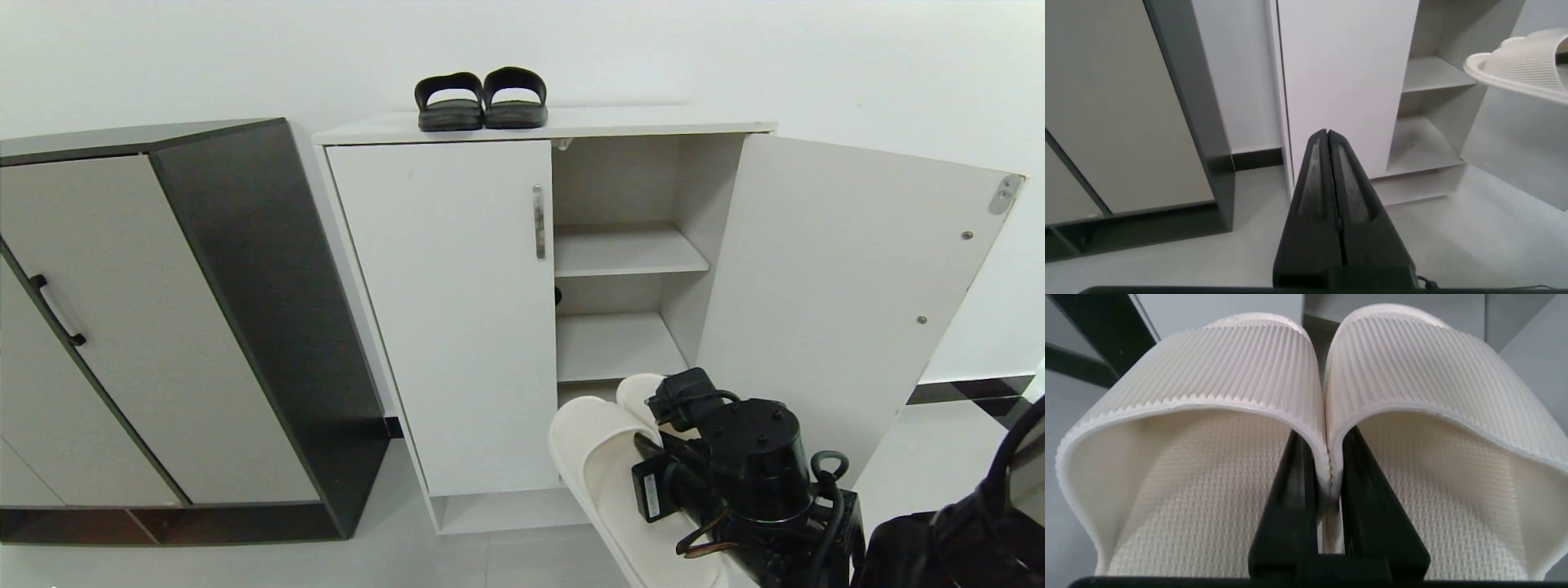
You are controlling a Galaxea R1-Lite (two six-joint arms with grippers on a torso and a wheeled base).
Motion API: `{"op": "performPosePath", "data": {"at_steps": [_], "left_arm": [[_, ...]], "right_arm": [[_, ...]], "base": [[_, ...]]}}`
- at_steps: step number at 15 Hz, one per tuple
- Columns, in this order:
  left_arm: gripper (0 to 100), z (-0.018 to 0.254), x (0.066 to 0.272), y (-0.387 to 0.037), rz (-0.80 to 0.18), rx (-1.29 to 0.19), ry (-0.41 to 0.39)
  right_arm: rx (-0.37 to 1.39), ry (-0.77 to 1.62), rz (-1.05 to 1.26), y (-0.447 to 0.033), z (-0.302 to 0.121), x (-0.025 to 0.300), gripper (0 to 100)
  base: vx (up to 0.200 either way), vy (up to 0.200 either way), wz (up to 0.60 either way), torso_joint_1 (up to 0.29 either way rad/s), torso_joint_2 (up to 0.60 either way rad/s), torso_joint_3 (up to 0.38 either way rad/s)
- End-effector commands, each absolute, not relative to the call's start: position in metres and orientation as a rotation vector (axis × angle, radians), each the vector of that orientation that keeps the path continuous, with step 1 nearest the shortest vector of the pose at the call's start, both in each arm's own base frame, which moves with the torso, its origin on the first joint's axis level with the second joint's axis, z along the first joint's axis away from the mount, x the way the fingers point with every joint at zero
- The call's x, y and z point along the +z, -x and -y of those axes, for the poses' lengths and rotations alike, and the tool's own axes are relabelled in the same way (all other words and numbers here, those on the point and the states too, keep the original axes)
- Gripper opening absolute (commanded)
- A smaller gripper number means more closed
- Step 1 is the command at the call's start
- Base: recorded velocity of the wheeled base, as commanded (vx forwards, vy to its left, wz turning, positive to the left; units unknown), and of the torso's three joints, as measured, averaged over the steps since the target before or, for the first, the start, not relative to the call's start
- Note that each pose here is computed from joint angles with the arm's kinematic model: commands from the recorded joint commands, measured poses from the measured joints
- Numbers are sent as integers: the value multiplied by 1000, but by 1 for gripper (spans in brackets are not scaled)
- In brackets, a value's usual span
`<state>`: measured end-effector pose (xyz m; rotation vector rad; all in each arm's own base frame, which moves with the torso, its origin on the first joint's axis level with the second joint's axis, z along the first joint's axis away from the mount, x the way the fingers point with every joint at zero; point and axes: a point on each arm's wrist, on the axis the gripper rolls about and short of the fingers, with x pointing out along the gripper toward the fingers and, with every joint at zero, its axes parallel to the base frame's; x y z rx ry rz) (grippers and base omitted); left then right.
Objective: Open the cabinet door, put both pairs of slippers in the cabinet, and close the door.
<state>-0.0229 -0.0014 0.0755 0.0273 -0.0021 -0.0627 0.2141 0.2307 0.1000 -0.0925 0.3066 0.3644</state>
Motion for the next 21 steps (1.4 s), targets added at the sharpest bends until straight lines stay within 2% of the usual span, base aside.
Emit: {"op": "performPosePath", "data": {"at_steps": [1,8,11,15,21], "left_arm": [[0,1,76,23,-1,-57,-20],[0,1,76,23,0,-52,-17],[0,1,76,23,0,-54,-17],[0,1,76,23,0,-54,-17],[0,1,76,23,0,-52,-17]], "right_arm": [[366,93,-308,-214,-232,99,0],[351,97,-300,-212,-235,100,0],[346,86,-326,-220,-245,87,0],[236,45,-303,-249,-276,67,0],[254,53,-297,-261,-306,46,0]], "base": [[0,0,0,0,0,0],[0,-200,0,0,4,2],[0,-200,0,4,1,4],[0,0,0,0,0,0],[0,0,0,0,0,0]]}}
